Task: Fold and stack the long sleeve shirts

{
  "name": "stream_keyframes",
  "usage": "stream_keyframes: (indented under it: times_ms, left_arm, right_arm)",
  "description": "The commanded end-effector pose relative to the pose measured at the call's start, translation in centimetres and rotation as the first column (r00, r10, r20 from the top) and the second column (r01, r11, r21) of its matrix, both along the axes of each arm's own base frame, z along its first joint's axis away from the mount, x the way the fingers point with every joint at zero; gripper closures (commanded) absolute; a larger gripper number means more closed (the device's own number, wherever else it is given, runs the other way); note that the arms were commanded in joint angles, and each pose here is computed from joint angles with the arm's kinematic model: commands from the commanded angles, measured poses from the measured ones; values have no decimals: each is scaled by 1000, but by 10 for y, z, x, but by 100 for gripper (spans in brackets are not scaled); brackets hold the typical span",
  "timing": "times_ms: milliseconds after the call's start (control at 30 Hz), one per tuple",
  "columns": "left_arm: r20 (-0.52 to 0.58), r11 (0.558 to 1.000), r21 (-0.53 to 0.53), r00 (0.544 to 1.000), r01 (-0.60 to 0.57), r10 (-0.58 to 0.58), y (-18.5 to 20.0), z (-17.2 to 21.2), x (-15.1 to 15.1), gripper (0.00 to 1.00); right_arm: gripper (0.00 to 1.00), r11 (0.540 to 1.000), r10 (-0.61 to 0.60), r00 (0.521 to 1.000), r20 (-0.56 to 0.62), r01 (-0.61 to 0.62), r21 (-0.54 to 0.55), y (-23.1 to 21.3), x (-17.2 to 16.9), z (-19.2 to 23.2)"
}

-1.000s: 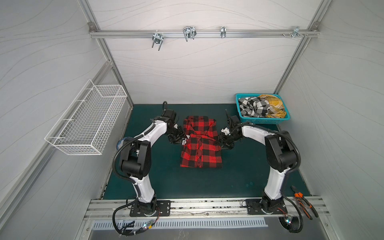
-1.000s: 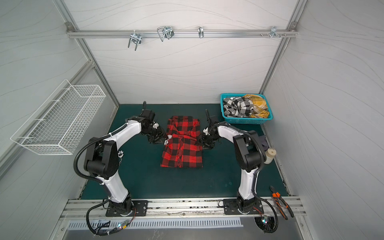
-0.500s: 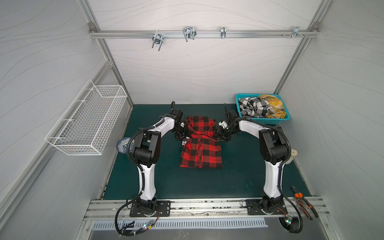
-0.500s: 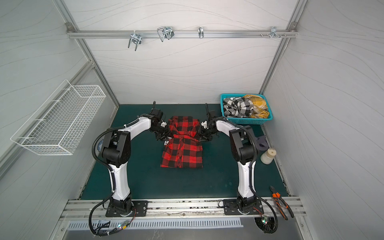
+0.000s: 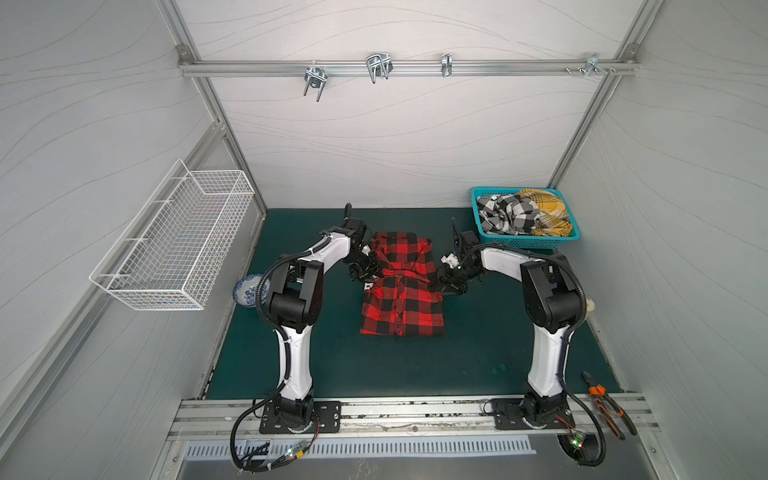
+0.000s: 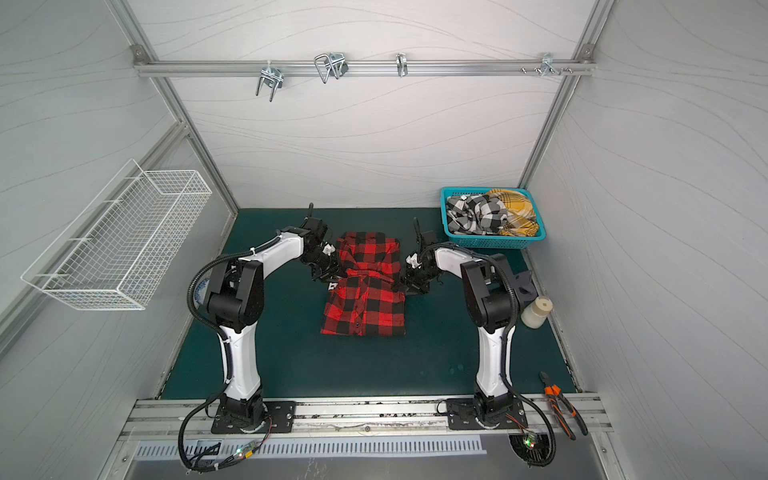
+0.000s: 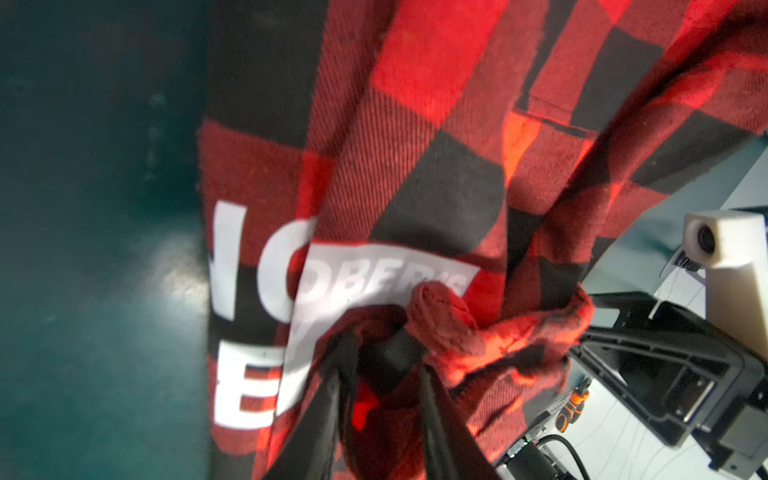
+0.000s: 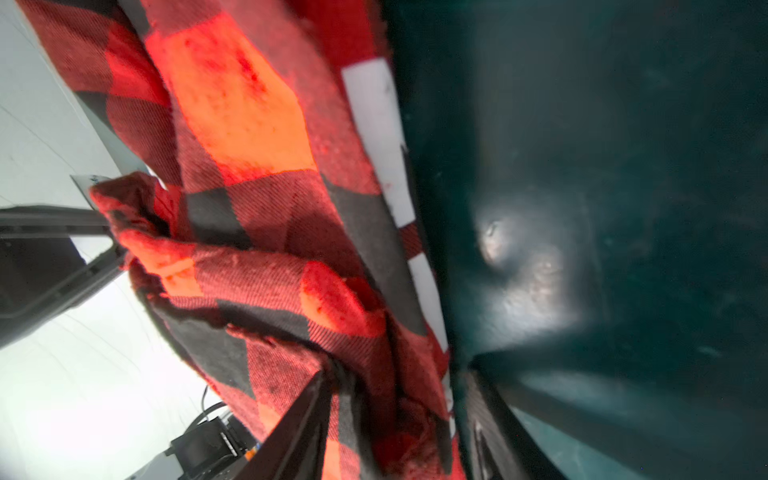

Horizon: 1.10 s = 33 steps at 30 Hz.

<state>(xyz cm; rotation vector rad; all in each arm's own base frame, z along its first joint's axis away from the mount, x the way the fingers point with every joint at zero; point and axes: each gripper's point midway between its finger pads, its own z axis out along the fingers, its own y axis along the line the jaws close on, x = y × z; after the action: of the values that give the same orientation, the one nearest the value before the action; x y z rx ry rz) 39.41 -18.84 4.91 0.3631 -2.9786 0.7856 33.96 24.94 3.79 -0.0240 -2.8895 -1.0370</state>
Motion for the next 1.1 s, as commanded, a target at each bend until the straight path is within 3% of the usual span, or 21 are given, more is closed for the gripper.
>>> stream_keyframes:
  times_ms: [0, 100, 267, 433, 567, 900, 1067]
  left_arm:
    - [6, 999, -14, 999, 35, -35, -12, 2, 6, 68]
    - [18, 999, -17, 999, 35, -35, -14, 5, 8, 72]
    - [35, 999, -5, 999, 37, -36, -13, 11, 10, 88]
    - [55, 999, 5, 998, 43, -43, -12, 13, 14, 100]
    - [65, 999, 21, 997, 46, -47, -10, 11, 16, 100]
    - [228, 998, 67, 973, 14, -29, 9, 66, 6, 100]
    - [285, 992, 118, 958, -51, 16, 27, 60, 11, 100]
  right_arm:
    - [45, 999, 36, 999, 28, -35, -39, 2, -6, 15]
    - [45, 997, 24, 999, 35, -22, -70, -4, -6, 19]
    - [53, 994, 37, 998, 50, -32, -106, -4, -6, 25]
    - [77, 995, 55, 996, 65, -49, -85, 7, 2, 26]
    - [100, 997, 69, 994, 80, -65, -51, 17, 14, 25]
    - [100, 997, 56, 973, 225, -64, 30, 27, 18, 82]
    - [100, 998, 59, 974, 219, -64, 15, 30, 25, 70]
